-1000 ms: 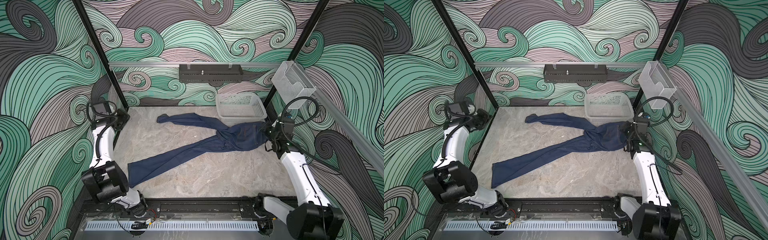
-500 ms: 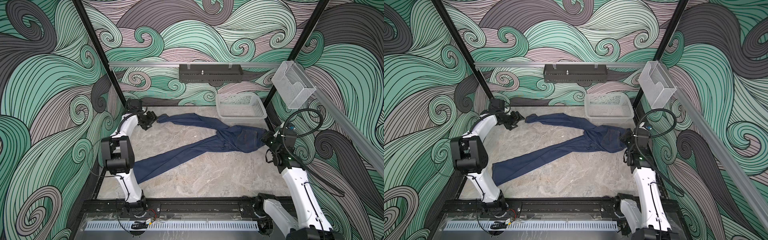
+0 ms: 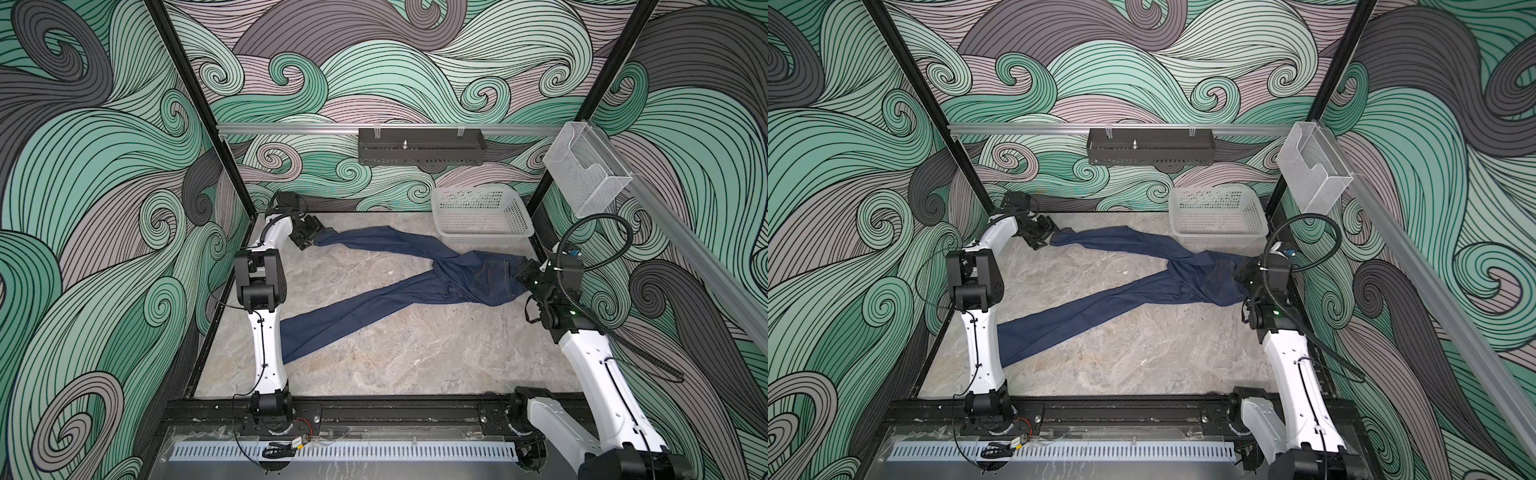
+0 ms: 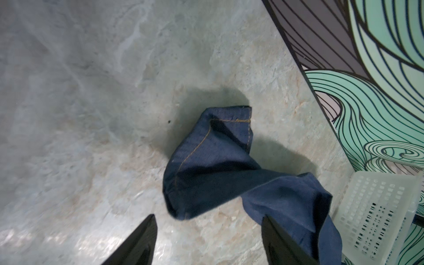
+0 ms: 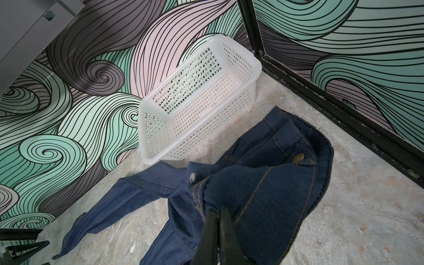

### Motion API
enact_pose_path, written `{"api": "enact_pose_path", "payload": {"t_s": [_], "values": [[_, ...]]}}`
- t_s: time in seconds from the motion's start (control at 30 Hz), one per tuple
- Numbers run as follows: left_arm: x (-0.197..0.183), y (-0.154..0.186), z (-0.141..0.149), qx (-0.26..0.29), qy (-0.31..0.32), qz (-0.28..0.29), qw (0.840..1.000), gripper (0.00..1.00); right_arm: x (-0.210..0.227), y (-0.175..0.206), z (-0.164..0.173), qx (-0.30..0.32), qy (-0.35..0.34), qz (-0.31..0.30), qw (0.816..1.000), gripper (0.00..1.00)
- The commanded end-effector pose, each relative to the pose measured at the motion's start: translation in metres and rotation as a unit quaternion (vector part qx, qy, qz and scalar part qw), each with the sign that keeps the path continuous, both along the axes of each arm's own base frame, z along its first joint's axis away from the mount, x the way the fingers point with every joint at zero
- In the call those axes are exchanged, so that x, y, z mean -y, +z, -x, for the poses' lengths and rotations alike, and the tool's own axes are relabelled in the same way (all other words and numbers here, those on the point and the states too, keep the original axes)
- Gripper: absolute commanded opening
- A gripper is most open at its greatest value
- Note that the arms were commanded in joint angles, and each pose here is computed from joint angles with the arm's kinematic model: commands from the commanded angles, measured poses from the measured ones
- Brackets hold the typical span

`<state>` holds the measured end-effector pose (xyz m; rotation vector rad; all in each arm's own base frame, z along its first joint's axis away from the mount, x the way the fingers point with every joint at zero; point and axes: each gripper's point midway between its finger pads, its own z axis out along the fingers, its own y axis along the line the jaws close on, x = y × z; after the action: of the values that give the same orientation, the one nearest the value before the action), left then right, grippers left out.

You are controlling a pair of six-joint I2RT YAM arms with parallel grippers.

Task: Fold and stack the trousers
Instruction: Flatten out the trousers at the center of the table.

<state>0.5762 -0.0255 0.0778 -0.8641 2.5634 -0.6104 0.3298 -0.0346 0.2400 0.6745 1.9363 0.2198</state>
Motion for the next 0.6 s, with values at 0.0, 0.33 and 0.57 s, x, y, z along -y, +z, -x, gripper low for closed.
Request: {"api": "enact_pose_path", "payload": {"t_s": [0.0,0.33,0.57], "values": [[0.010,-0.017,0.003,-0.035,-0.001,-0.005,0.999,0.72,0.000,0.004,-0.003,0.013,-0.003,0.008,1.000,0.00],[0.010,-0.047,0.025,-0.076,0.003,-0.024,0.997,0.74,0.002,0.003,-0.003,0.010,-0.005,0.015,1.000,0.00],[0.004,-0.051,0.019,-0.075,0.008,-0.036,0.997,0.69,0.002,-0.002,-0.004,0.007,-0.005,0.015,1.000,0.00]]}}
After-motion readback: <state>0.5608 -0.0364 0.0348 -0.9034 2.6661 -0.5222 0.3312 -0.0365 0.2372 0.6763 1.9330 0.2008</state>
